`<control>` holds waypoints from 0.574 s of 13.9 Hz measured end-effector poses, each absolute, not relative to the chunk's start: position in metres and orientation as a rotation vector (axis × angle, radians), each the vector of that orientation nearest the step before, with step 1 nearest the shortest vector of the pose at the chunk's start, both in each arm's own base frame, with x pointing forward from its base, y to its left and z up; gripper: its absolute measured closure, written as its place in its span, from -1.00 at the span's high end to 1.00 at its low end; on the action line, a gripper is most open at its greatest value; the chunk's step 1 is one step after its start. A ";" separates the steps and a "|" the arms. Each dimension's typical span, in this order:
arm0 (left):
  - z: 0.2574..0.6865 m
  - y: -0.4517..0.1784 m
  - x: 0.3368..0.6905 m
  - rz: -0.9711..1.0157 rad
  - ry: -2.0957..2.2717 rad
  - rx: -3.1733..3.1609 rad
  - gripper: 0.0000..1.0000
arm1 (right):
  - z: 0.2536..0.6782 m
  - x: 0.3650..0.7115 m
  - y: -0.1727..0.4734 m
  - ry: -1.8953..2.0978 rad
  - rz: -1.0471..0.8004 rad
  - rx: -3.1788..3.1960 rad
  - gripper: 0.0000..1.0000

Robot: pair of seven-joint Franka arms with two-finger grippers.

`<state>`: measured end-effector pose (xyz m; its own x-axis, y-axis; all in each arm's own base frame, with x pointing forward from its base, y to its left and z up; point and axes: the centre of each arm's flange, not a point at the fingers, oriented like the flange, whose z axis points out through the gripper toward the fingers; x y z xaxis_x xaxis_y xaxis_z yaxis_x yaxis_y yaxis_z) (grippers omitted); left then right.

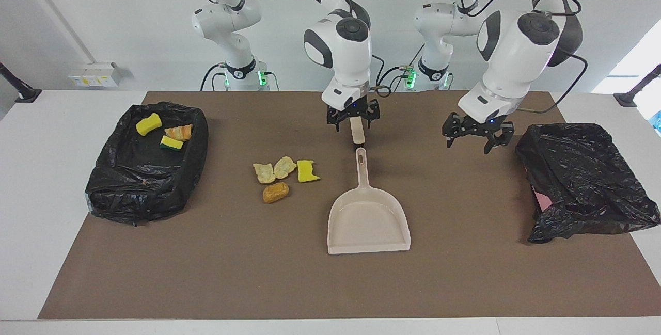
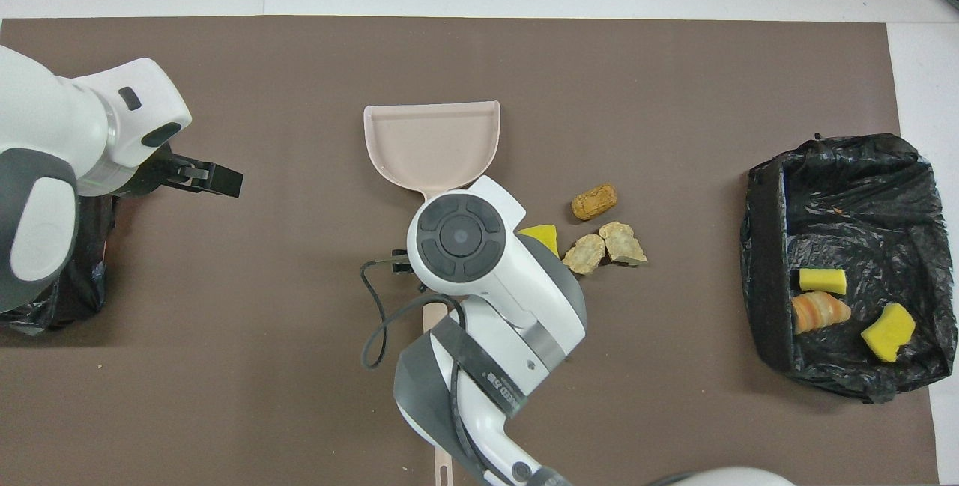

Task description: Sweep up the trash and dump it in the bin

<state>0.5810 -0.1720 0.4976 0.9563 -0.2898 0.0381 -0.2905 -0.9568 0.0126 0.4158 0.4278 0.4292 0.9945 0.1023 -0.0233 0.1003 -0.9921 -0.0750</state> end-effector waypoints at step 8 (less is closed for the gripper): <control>0.428 -0.299 0.573 0.117 -0.165 3.074 1.00 | 0.382 0.261 0.440 -0.375 0.121 -3.028 1.00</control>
